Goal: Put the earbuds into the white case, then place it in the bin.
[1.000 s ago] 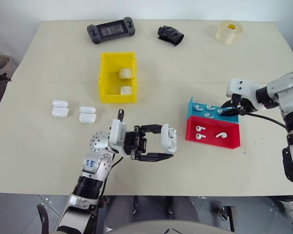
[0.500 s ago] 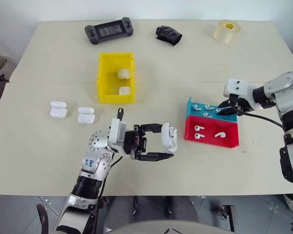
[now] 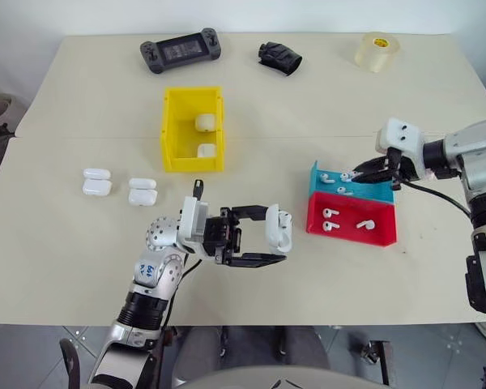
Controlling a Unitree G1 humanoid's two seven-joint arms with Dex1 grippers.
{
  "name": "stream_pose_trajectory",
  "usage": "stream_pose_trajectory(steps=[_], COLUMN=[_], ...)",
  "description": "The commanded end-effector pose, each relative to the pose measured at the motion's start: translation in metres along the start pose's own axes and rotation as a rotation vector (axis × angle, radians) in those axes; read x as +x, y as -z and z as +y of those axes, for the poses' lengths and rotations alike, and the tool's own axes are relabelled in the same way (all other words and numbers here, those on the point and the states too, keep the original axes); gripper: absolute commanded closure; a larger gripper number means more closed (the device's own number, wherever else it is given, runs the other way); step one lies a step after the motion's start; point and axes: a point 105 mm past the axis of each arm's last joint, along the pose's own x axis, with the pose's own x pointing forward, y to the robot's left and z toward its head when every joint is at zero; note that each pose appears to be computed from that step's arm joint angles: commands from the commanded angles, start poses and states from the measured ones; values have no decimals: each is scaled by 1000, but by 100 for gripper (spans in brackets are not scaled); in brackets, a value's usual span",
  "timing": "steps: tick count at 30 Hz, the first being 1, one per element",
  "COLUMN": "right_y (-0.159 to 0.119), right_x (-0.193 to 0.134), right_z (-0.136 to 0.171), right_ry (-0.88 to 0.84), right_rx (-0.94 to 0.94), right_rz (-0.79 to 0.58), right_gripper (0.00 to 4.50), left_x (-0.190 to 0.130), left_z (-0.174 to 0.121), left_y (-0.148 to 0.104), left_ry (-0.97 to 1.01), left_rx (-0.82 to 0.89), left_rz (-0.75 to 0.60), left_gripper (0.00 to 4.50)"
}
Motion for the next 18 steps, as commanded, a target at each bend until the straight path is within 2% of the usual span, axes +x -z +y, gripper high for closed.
stream_pose_trajectory(steps=[1, 9, 14, 18], right_y=[-50, -94, -111, -127], right_x=[-30, -35, -27, -15], right_z=[14, 97, 128, 151], right_ry=[16, -42, -17, -32], right_rx=[21, 245, 388, 472], right_rz=[-262, -653, -879, -997], right_gripper=[399, 399, 399, 399], left_x=[-1, 2, 3, 5], left_z=[8, 30, 34, 36], left_y=[-7, -11, -10, -9], left_ry=[-16, -37, -15, -6], left_rx=[26, 39, 32, 27], left_rz=[-22, -41, -41, -49], left_gripper=[170, 170, 170, 170])
